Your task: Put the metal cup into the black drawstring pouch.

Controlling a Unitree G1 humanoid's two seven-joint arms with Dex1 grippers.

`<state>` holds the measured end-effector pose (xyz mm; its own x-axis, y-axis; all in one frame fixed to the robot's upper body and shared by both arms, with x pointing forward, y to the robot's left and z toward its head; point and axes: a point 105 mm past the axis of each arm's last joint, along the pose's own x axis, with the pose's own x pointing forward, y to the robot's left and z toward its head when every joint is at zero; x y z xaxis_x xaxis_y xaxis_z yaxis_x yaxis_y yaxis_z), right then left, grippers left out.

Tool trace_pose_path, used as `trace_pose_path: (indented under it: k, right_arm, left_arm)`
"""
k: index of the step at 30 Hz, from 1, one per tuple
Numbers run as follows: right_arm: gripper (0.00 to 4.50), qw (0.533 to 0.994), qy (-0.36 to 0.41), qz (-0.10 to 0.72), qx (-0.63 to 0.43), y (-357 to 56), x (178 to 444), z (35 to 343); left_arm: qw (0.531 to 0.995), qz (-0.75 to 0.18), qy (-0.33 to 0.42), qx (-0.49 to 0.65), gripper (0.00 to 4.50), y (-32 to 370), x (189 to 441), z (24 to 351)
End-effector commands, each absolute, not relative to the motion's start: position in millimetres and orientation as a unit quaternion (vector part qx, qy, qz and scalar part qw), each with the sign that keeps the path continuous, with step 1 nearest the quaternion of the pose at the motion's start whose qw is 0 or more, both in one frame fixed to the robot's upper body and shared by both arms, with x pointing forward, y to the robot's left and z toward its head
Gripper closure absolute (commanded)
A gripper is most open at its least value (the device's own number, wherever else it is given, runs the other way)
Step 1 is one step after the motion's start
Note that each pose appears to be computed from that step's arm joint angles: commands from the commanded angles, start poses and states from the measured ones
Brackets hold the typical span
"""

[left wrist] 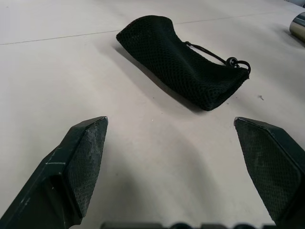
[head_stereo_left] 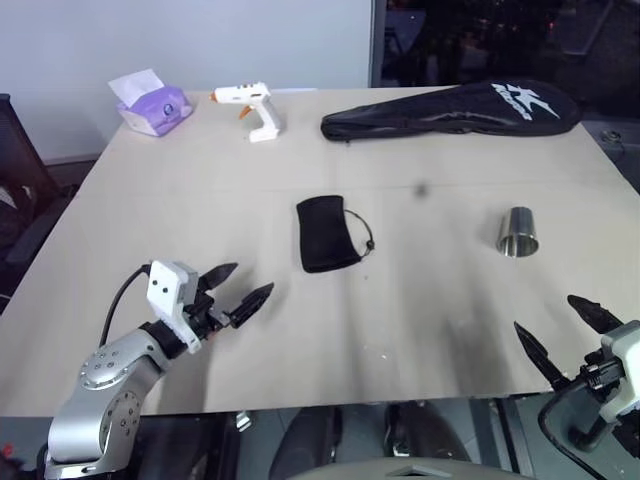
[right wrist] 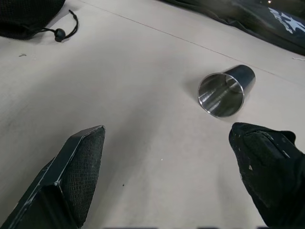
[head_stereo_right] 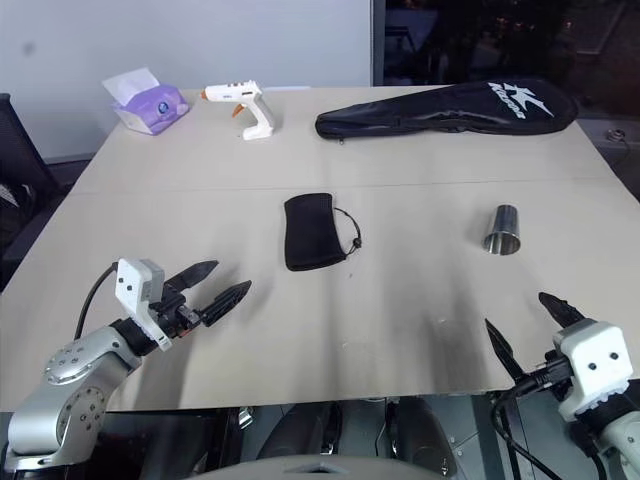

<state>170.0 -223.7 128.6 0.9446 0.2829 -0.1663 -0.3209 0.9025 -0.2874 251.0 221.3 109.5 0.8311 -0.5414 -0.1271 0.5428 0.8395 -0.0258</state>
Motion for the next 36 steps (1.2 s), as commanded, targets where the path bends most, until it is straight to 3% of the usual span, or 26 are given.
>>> trace_pose_path:
  k: [1,5,10,16,25,36]
  right_arm:
    - [0.0,0.973,0.033,0.168,-0.157,-217,173,140]
    - [0.0,0.959,0.011,0.245,-0.138,-188,173,148]
    - [0.0,0.936,0.01,0.324,-0.139,-159,163,150]
    - [0.0,0.93,0.005,0.336,-0.147,-144,161,150]
    - [0.0,0.944,-0.009,0.297,-0.14,-135,164,150]
    - [0.0,0.951,-0.014,0.276,-0.137,-139,168,152]
  left_arm:
    - [0.938,-0.34,0.037,0.055,0.02,201,258,135]
    - [0.886,-0.437,0.034,0.151,0.02,161,276,157]
    - [0.837,-0.47,0.073,0.27,0.02,139,292,152]
    - [0.79,-0.496,0.101,0.346,0.02,120,315,133]
    - [0.783,-0.484,0.11,0.374,0.02,112,345,122]
    - [0.784,-0.481,0.106,0.378,0.02,111,359,127]
